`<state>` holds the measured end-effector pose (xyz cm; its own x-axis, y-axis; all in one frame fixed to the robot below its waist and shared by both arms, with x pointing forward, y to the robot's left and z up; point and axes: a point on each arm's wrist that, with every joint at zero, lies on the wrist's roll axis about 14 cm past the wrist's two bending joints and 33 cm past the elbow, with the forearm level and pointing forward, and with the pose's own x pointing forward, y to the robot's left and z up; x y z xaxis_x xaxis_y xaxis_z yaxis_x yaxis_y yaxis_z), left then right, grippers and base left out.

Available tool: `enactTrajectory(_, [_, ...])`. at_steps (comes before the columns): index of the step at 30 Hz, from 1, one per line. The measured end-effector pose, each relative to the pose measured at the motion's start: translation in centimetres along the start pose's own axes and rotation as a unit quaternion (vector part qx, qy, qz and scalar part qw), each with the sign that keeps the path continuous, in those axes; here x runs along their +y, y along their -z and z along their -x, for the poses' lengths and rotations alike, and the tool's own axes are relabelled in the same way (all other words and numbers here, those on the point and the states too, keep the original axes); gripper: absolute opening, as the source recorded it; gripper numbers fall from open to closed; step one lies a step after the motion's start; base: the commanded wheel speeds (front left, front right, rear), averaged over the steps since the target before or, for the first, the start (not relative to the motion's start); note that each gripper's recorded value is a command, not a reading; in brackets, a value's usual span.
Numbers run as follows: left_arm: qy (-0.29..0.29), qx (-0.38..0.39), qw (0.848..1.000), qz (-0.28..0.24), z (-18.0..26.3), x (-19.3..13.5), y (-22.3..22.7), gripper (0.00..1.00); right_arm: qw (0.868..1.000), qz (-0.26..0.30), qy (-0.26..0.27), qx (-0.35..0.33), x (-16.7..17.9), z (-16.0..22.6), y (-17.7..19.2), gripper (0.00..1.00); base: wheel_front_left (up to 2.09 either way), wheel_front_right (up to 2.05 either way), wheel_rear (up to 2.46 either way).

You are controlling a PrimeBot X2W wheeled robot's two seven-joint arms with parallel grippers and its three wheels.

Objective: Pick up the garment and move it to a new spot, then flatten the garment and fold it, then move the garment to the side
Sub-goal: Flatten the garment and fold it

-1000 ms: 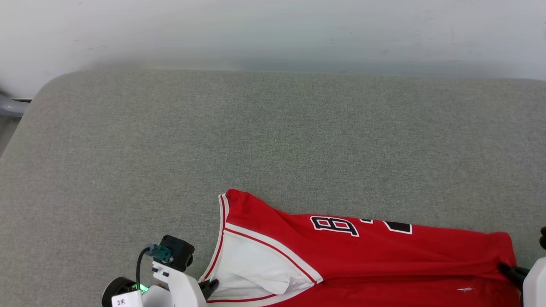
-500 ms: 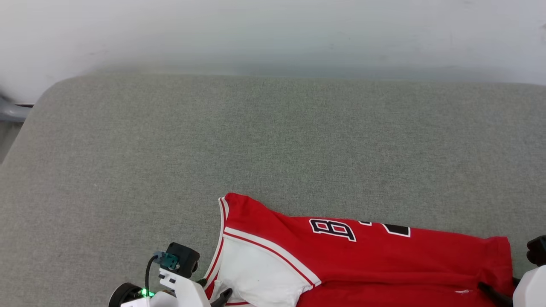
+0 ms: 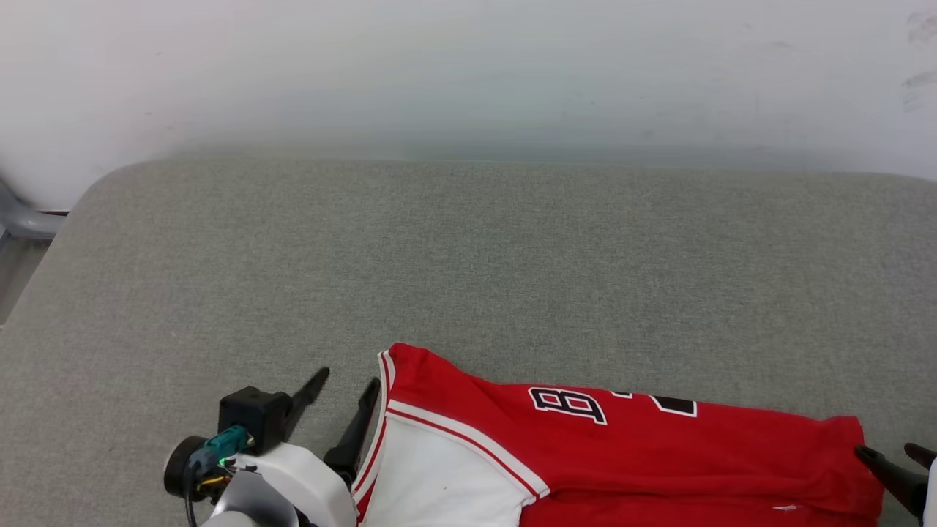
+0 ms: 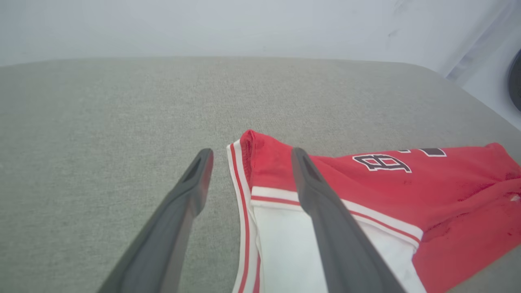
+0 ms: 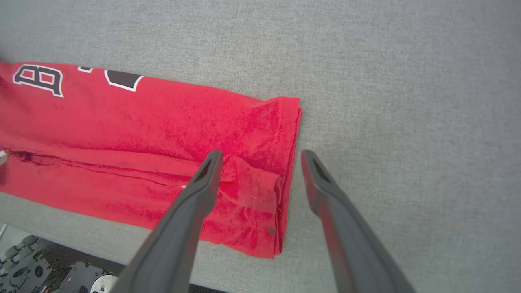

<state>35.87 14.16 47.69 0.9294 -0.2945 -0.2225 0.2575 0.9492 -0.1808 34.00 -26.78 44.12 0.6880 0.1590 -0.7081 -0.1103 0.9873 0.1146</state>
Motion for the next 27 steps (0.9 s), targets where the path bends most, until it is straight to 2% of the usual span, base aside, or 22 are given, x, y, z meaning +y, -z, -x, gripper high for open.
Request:
enactTrajectory(5, [-0.021, -0.094, 0.995, -0.033, -0.1, 0.7, -2.9, 1.0, 0.999, -0.043, 0.005, 0.001, 0.2, -0.4, -0.1, 1.0, 0.0, 0.0, 0.0])
enactTrajectory(8, [-0.036, -0.124, 0.989, -0.07, -0.1, 1.4, -4.3, 1.0, 0.997, -0.073, 0.032, 0.011, -0.9, -0.9, 0.5, 1.0, 0.0, 0.0, 0.0])
enactTrajectory(9, [-0.042, -0.201, 0.973, -0.103, 0.2, 0.6, -8.6, 1.0, 0.992, -0.11, 0.052, 0.021, -1.7, -1.6, 1.4, 1.0, 0.0, 0.0, 0.0])
enactTrajectory(10, [-0.041, -0.213, 0.97, -0.112, 0.5, 0.2, -9.0, 1.0, 0.991, -0.119, 0.059, 0.023, -1.9, -1.8, 1.5, 1.0, 0.0, 0.0, 0.0])
enactTrajectory(14, [-0.058, -0.214, 0.967, -0.122, 1.5, 0.6, -8.2, 1.0, 0.985, -0.152, 0.068, 0.04, -2.0, -2.8, 2.8, 1.0, 0.0, 0.0, 0.0])
enactTrajectory(21, [-0.093, -0.229, 0.958, -0.141, 2.1, 1.9, -8.7, 1.0, 0.979, -0.177, 0.072, 0.072, -1.8, -4.5, 4.7, 1.0, 0.0, 0.0, 0.0])
enactTrajectory(27, [-0.103, -0.211, 0.964, -0.128, 2.4, 2.3, -7.1, 1.0, 0.976, -0.184, 0.068, 0.091, -1.5, -5.5, 5.8, 1.0, 0.0, 0.0, 0.0])
